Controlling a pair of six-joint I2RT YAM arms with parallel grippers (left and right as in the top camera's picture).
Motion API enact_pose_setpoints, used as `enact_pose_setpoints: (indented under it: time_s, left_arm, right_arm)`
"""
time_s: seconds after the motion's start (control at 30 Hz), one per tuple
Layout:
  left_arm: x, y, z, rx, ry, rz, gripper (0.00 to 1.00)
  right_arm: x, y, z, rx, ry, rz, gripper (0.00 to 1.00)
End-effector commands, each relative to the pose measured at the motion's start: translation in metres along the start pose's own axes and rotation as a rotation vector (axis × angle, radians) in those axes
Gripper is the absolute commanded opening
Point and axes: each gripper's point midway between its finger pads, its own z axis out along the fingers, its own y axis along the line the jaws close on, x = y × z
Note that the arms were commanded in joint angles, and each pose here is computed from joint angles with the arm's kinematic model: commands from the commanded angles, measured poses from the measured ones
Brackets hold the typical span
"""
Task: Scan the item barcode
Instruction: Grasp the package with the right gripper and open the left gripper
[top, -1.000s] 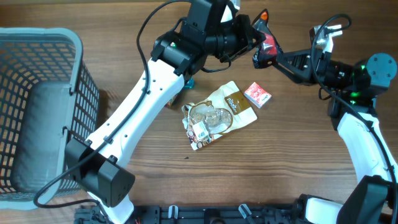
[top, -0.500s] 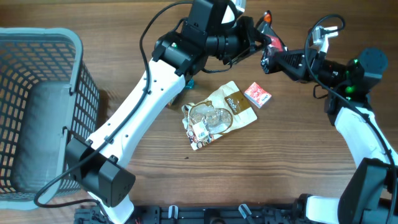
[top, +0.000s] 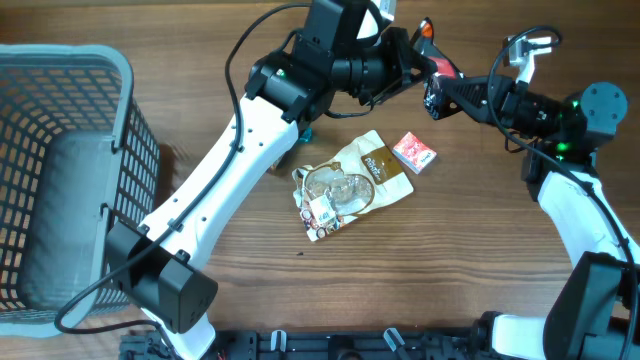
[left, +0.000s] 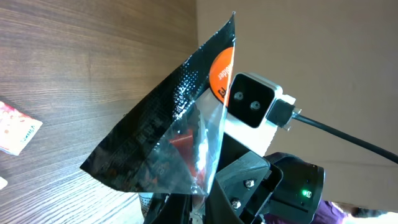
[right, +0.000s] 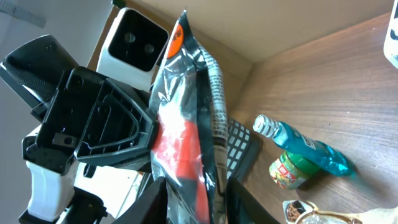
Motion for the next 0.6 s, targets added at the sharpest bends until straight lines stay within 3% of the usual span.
enact_pose_setpoints:
  time_s: [0.0, 0.07, 0.1, 0.17, 0.57]
  left_arm:
    - [0.0068, -0.0089, -0.0012, 0.027, 0.029, 0.002, 0.04]
    - [0.0067, -0.0090, -0.0012, 0.027, 0.029, 0.002, 0.04]
    - [0.0068, -0.0089, -0.0012, 0.027, 0.029, 0.002, 0.04]
    - [0.0067, -0.0090, -0.0012, 0.027, 0.029, 0.002, 0.04]
    - [0.0065, -0.0088, -0.0012, 0.027, 0.028, 0.002, 0.04]
  right_arm:
    - [-0.0079, -0.0030, 0.0018, 0.008, -0.030, 0.003, 0.25]
    - [-0.0086, -0.0033, 0.0017, 0.009, -0.034, 0.003, 0.19]
    - [-0.0093, -0.0034, 0.0017, 0.010, -0.038, 0.003, 0.10]
    - [-0.0095, -0.0035, 0.0017, 0.011, -0.040, 0.003, 0.05]
    - [-0.0099, -0.0009, 0.0016, 0.006, -0.039, -0.021, 0.05]
